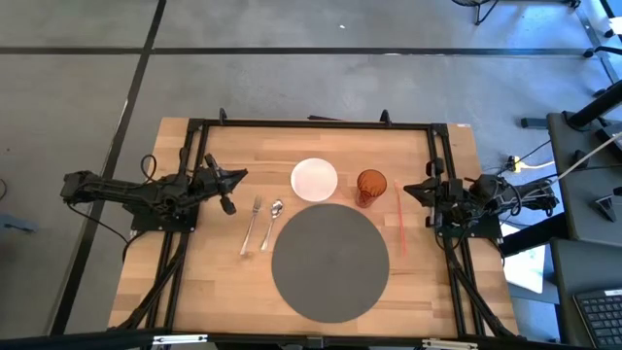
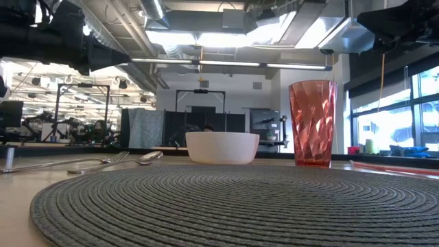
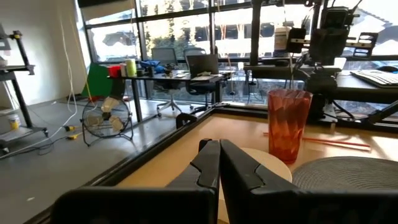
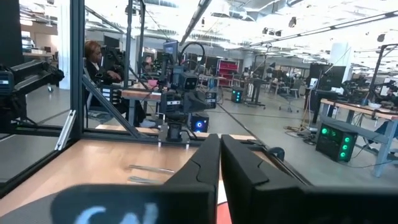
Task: Pick & Place Utensil
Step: Put the white bowl on the gray mat
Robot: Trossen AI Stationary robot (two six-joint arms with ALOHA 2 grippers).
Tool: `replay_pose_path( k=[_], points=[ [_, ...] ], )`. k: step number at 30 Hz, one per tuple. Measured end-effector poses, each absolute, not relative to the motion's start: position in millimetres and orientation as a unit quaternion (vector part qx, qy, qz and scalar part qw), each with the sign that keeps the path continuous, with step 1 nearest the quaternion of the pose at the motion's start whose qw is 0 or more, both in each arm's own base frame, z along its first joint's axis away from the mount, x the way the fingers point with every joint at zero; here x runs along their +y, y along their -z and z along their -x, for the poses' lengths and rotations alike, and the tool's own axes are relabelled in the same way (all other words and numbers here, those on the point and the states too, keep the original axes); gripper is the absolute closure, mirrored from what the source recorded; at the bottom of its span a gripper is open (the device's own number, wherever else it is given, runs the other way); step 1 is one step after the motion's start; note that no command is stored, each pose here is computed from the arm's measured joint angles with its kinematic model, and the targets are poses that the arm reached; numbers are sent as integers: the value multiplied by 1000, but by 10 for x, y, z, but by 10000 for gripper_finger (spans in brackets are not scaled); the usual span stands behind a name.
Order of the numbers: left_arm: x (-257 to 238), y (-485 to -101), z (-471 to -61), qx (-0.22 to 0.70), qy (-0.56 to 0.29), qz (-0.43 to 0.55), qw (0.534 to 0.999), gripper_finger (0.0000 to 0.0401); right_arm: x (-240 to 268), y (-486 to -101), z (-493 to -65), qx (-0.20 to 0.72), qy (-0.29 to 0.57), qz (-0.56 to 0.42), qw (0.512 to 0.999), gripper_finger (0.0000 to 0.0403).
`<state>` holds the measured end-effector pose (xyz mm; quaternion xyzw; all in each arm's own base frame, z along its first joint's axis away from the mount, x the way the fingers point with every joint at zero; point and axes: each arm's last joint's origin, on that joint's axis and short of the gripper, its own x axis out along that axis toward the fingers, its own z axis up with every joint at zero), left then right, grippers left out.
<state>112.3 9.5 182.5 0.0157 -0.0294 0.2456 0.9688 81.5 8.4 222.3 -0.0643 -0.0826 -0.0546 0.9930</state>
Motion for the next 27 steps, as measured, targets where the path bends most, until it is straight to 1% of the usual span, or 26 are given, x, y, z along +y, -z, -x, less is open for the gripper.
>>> replay_pose_path(
  k=[11,16,27],
  points=[
    [94,-1827,-1123,-30,-244,-17,969,398,84,-2221,-815,-82,54,66,993,386],
    [101,-1834,-1119,-33,-257,-15,966,398,84,-2212,-817,-77,54,65,993,386],
    [94,-1834,-1123,-36,-243,-6,969,398,84,-2212,-817,-77,54,70,993,386]
  ],
)
